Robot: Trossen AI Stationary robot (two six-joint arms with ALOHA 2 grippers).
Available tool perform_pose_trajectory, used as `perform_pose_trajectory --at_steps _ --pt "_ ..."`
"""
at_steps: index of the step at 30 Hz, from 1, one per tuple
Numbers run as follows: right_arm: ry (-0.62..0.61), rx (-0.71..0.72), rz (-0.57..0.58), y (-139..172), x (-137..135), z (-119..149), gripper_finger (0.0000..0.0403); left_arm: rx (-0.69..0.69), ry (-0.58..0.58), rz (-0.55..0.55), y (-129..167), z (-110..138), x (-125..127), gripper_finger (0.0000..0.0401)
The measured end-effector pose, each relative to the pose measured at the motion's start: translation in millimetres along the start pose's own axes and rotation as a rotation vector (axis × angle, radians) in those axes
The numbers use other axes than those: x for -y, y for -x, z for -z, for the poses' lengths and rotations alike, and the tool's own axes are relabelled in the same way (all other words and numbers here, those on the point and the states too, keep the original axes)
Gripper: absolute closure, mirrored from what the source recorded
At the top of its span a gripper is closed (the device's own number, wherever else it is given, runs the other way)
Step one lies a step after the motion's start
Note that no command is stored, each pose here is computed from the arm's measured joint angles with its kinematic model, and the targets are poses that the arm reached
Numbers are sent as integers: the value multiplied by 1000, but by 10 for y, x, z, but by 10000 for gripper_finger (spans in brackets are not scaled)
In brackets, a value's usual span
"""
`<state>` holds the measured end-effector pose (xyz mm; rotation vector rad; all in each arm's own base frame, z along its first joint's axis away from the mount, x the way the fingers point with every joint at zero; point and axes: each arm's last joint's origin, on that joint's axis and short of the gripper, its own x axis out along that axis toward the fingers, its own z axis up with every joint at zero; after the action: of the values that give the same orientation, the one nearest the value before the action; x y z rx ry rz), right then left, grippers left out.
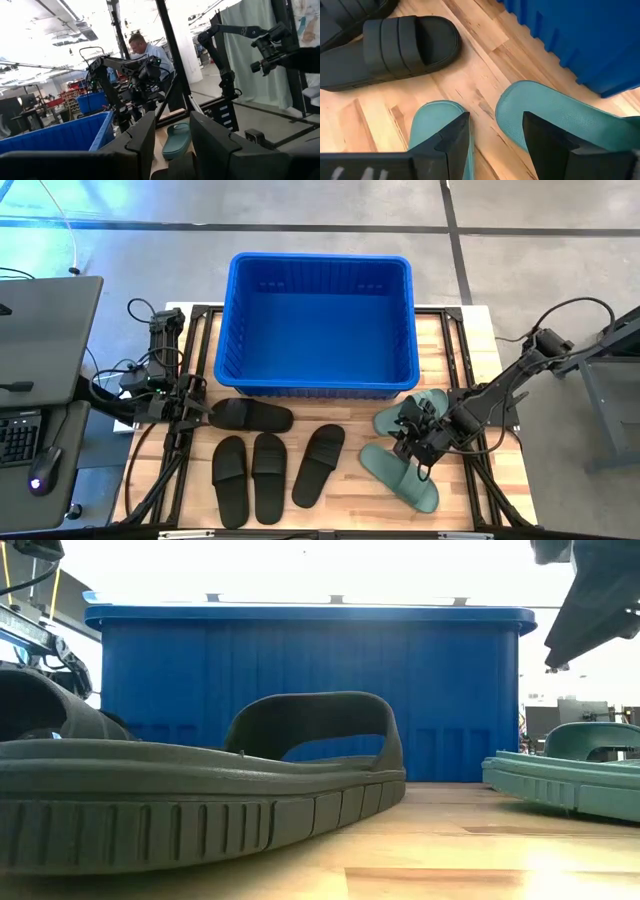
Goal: Pick and place slides into bin
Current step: Put the green slide into the blue bin
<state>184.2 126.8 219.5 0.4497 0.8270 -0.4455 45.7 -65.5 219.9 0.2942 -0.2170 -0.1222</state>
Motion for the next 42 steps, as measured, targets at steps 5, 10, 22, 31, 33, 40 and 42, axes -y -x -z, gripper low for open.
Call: perform_pose_trajectory --at_steps 5,10,22,31,33,40,42 --pt "55 38 17 -254 1 133 230 -3 0 -4 0 1 -1 286" --pt "116 -7 6 -582 -37 303 230 -3 2 -4 0 1 -1 286" --pt "265 4 103 -977 -50 377 233 -15 4 -18 0 4 -6 286" --pt "337 -4 128 -978 -25 388 235 -18 -4 -16 0 10 -1 286" --pt "343 -4 138 -990 -21 396 236 -18 -4 -16 0 10 -1 286" --pt "336 -8 172 -1054 -6 443 255 -23 -16 -12 0 18 6 286" --pt "313 0 180 -1062 -2 447 273 -24 -19 -11 0 20 8 286"
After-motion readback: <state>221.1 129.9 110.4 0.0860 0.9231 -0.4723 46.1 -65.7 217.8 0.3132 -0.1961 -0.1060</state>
